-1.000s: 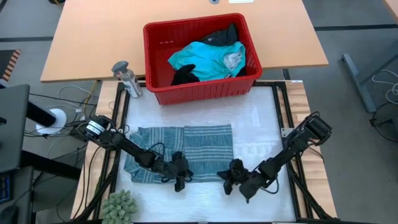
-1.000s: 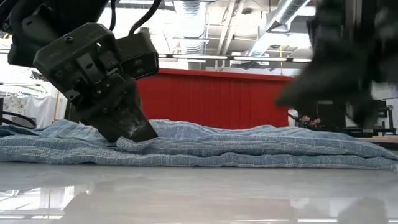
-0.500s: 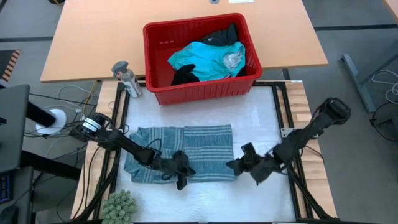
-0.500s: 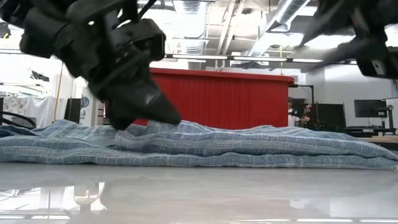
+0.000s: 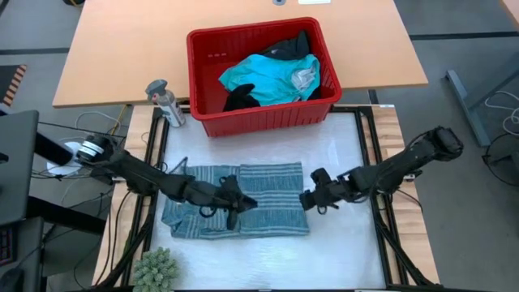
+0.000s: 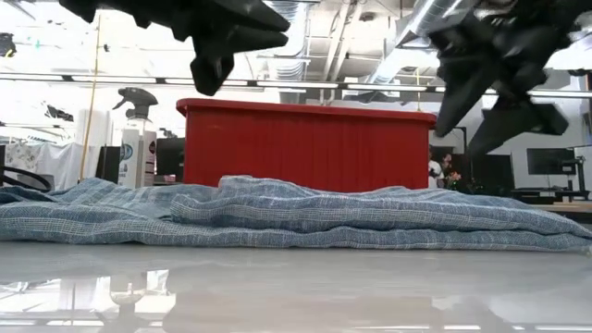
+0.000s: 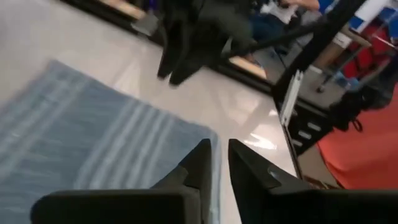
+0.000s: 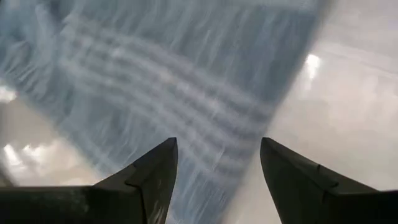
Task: Fold Laundry from Bin
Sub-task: Fold the patterned blue shirt
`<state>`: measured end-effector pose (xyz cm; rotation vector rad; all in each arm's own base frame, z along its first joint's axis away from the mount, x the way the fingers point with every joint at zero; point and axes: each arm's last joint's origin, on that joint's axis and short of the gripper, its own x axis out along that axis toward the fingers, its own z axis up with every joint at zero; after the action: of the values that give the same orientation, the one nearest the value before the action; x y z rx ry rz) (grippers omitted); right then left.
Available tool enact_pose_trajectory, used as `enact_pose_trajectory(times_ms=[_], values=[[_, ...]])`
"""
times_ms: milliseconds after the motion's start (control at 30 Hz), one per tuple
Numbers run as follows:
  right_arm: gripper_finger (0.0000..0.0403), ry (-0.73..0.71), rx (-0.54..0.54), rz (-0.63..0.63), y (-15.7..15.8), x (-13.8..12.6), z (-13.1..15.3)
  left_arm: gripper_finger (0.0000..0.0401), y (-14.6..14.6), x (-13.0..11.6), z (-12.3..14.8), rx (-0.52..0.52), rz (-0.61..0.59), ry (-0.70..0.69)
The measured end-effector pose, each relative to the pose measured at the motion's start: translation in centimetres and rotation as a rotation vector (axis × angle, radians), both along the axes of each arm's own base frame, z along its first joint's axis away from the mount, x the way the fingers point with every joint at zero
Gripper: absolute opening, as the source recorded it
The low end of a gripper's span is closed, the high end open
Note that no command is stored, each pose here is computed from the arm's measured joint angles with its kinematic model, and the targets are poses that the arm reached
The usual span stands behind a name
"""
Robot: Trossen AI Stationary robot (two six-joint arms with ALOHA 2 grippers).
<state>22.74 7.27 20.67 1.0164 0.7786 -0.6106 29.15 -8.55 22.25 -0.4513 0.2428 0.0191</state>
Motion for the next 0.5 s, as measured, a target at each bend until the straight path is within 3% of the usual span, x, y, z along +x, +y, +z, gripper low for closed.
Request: enact_pose_trajectory(times_ms=[300,500], values=[[0.0275,0.076,0.011,-0.009,-0.7,1.7,-2.3,0.0102,1.3,-1.1,0.9,0.033,0.06,0.064],[0.0326,0.117,0.058,-0.074,-1.2,2.7,-4.0,0.0126,1.3,-1.2,0.4,0.038,0.057,0.106]])
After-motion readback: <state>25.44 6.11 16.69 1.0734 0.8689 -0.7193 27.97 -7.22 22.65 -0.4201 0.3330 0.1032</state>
